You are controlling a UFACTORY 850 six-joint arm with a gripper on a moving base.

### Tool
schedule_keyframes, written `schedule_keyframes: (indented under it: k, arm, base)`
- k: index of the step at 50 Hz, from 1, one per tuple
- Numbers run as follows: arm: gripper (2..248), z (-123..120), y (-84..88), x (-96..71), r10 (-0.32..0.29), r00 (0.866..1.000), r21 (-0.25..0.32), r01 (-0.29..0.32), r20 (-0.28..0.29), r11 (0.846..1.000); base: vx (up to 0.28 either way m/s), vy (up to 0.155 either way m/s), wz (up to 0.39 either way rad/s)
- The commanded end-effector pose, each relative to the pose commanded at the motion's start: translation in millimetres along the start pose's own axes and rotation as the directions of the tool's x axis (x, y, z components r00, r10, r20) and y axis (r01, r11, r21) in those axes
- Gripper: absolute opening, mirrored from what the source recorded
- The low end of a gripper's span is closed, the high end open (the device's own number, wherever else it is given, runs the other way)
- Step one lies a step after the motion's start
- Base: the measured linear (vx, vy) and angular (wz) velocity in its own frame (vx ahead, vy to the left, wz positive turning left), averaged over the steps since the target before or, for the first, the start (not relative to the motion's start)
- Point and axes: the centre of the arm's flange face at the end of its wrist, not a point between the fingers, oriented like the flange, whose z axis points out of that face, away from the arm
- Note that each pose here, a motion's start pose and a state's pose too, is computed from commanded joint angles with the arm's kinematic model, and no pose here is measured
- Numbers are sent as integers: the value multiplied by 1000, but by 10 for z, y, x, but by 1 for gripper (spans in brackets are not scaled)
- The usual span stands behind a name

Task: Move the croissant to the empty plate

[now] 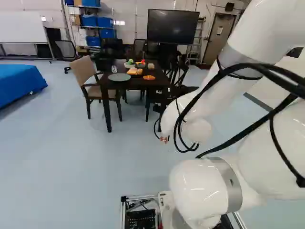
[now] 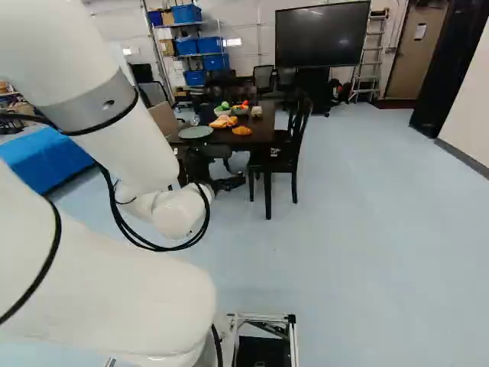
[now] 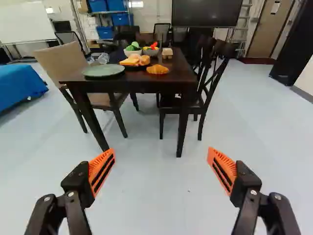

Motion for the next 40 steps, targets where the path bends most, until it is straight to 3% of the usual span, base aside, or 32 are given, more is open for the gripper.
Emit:
schedule_keyframes:
  k: [22,40]
  arm:
    - [247,0,0,0,0,1000,0,0,0,1000]
    - [247,0,0,0,0,1000,0,0,0,1000]
  base:
    - [243,4,-26]
    - [165,4,-18]
